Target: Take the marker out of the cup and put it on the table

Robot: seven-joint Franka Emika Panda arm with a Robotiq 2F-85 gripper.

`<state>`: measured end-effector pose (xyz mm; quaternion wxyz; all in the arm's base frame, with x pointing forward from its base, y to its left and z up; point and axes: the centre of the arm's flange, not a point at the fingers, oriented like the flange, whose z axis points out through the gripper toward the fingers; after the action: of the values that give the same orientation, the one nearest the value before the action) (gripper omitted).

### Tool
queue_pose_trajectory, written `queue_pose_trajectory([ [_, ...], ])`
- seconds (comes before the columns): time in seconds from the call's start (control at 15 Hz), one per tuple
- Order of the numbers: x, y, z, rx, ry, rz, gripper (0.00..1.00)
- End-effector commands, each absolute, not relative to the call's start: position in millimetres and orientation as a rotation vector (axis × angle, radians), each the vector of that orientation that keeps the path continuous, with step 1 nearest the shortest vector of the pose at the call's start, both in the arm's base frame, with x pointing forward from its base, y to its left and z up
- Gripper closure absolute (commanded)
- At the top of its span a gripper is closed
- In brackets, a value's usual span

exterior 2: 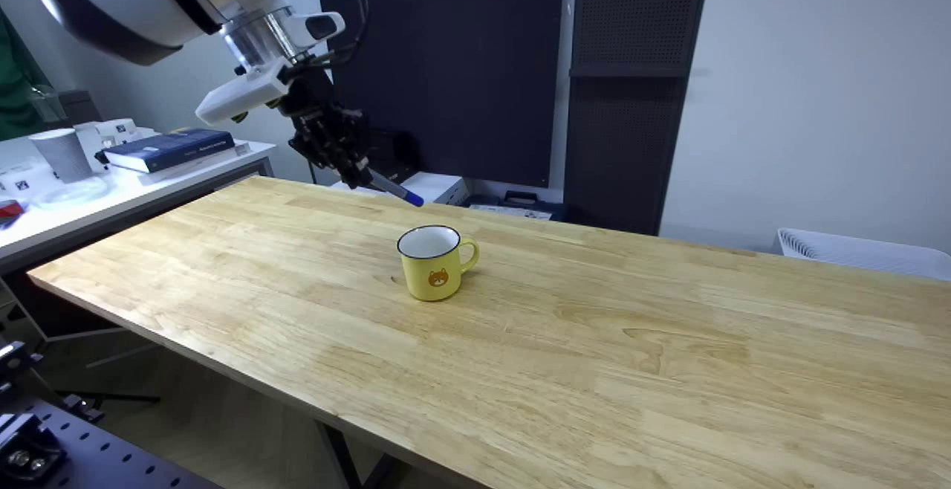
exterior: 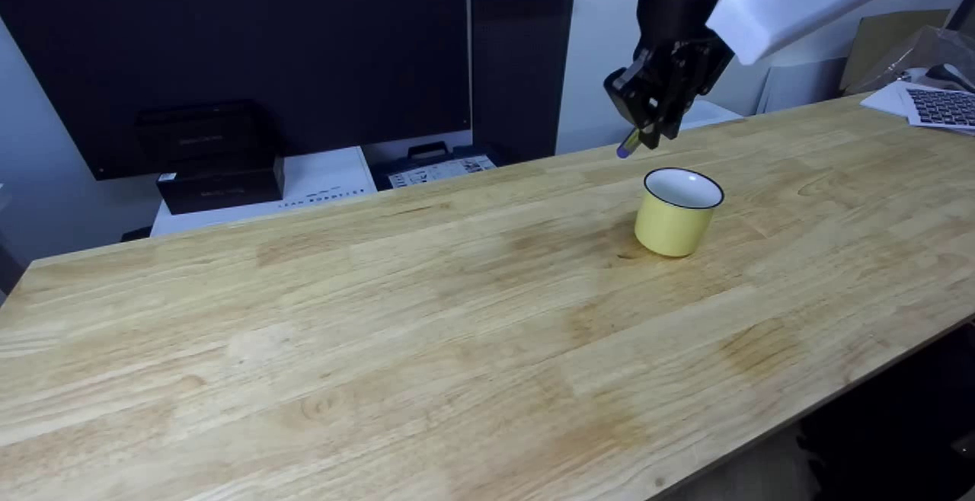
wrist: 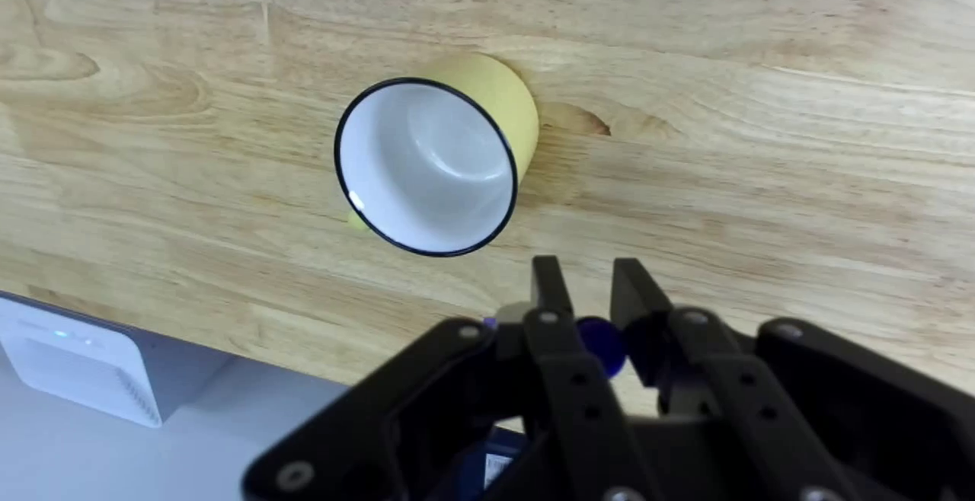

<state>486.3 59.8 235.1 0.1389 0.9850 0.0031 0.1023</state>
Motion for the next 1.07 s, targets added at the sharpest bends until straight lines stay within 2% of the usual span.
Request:
queue_pose_trajectory([
  [0.0, 506.0, 44.1, 210.7, 2.873, 0.163, 0.28, 0.94],
  [0.93, 515.6, 47.9, 128.7, 2.977, 0.513, 0.065, 0.94],
  [1.0, 515.8, 47.7, 127.2, 2.98, 0.523, 0.055, 0.53],
])
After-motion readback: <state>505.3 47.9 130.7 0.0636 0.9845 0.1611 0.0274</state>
